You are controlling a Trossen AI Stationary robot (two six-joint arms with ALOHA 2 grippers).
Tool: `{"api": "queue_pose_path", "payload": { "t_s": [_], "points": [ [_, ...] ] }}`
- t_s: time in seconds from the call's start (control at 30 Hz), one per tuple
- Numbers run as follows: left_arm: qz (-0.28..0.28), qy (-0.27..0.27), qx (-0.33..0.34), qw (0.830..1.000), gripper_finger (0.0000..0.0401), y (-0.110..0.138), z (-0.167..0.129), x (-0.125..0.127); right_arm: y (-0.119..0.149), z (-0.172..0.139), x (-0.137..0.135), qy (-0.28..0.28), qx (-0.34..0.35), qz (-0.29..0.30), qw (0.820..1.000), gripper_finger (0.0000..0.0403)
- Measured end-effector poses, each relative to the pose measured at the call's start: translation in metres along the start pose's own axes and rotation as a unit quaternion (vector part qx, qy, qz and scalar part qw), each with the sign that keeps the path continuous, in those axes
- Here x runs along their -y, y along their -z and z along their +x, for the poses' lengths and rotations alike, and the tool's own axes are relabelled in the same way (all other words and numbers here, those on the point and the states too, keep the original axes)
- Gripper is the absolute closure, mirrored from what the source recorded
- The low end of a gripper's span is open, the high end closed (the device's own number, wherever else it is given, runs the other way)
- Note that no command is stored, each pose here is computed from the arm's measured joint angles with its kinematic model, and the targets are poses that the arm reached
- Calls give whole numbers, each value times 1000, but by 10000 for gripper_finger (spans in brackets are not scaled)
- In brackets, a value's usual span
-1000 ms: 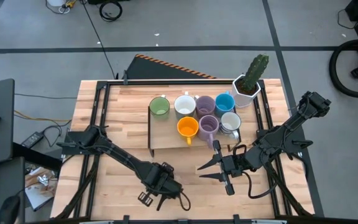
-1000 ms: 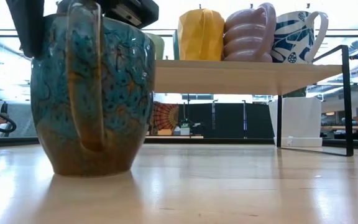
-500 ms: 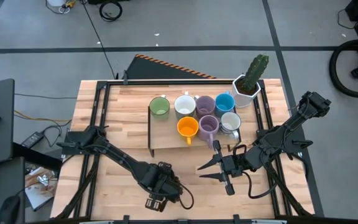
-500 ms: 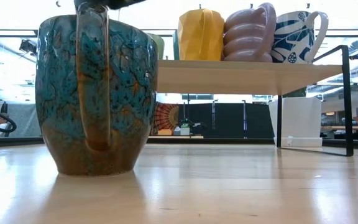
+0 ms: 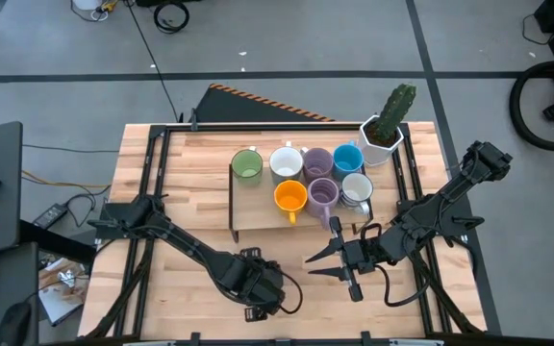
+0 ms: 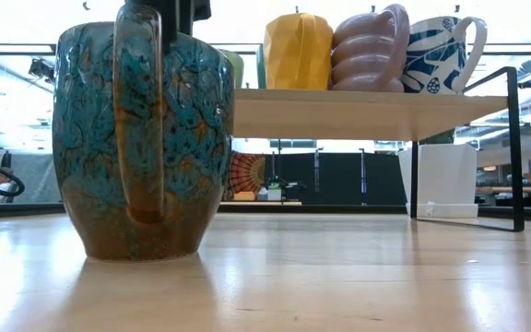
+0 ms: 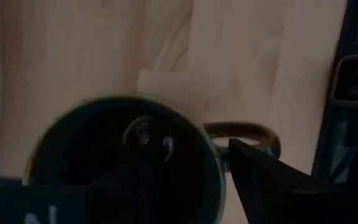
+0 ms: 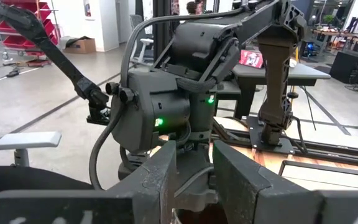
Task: Place coffee mugs
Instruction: Put the brown cup on the shelf aligned with the other green cup
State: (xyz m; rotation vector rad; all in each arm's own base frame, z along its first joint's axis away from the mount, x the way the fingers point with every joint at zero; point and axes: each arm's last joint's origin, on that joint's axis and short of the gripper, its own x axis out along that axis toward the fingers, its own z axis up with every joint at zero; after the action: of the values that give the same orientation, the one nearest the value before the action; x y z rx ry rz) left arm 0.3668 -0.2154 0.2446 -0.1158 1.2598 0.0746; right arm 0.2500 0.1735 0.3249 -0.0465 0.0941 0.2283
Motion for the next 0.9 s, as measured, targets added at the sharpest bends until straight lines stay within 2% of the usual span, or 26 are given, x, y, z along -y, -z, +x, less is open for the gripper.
{"api": "queue_pose_path", "payload": {
  "t_s": [0.27,0.47,0.9],
  "points": [
    [-27,9,14,1000,218,-1,5,2,0,0,0,0,2,1,1000,291],
    [-10,13,-3,1000,224,0,10,2,0,0,0,0,2,1,1000,291],
    [41,8,-15,999,313,2,12,1,0,0,0,-1,2,1,1000,291]
  ]
}}
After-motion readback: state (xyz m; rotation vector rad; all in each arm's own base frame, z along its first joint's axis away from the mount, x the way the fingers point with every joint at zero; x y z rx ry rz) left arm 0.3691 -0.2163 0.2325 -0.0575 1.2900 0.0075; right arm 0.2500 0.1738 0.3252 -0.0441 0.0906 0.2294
